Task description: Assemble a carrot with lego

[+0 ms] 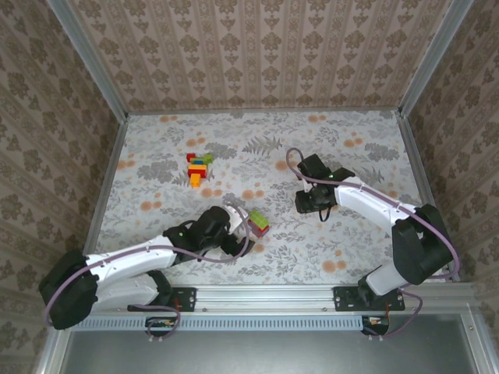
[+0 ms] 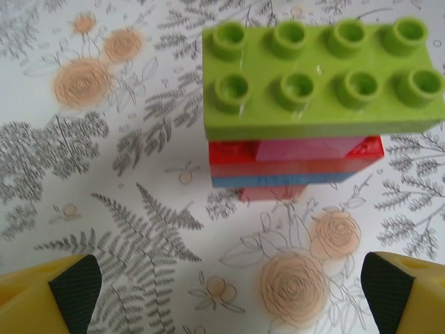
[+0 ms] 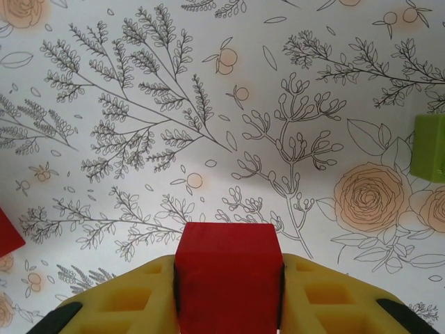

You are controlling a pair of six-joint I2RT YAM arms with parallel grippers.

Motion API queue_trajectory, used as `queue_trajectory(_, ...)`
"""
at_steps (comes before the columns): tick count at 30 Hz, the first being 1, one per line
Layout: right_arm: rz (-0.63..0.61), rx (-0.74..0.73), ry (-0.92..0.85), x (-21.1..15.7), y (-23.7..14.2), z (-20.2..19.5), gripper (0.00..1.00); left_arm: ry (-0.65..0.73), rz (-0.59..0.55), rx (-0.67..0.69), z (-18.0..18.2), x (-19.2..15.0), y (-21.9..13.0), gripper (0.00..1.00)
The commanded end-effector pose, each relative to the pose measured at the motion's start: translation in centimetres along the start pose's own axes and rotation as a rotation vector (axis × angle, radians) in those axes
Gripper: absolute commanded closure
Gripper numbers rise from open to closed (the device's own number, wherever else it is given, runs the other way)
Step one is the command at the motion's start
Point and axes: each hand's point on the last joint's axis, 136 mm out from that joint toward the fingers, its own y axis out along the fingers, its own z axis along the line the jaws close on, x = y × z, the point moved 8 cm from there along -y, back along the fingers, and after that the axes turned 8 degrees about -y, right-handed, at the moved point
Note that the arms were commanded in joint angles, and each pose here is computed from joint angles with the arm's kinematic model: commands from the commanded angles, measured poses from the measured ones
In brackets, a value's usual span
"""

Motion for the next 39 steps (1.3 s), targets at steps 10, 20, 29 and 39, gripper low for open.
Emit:
queue_trajectory(10,0.002,0.035,-0.025,-0.5,-0.7,0.2,0.68,0.192,-0.176,-0.088,-1.3,1.9,1.2,0.0)
queue_trajectory(20,0.009,0.031,-0.027,-0.4,-0.7,0.2,0.68,0.185,-0.211,-0.088,0.1,2.8,2.1,0.0)
queue_trajectory(29,0.021,0.041,-0.02,-0.4,-0.2,0.3,0.68,0.222,-0.217,-0.149,0.1,3.5,3.2,0.0)
queue_trajectory(39,0.018,0.059,-0.018,-0.1,-0.6,0.6,0.69,0.254,-0.22,-0.205,-0.4,3.5,3.7,0.0)
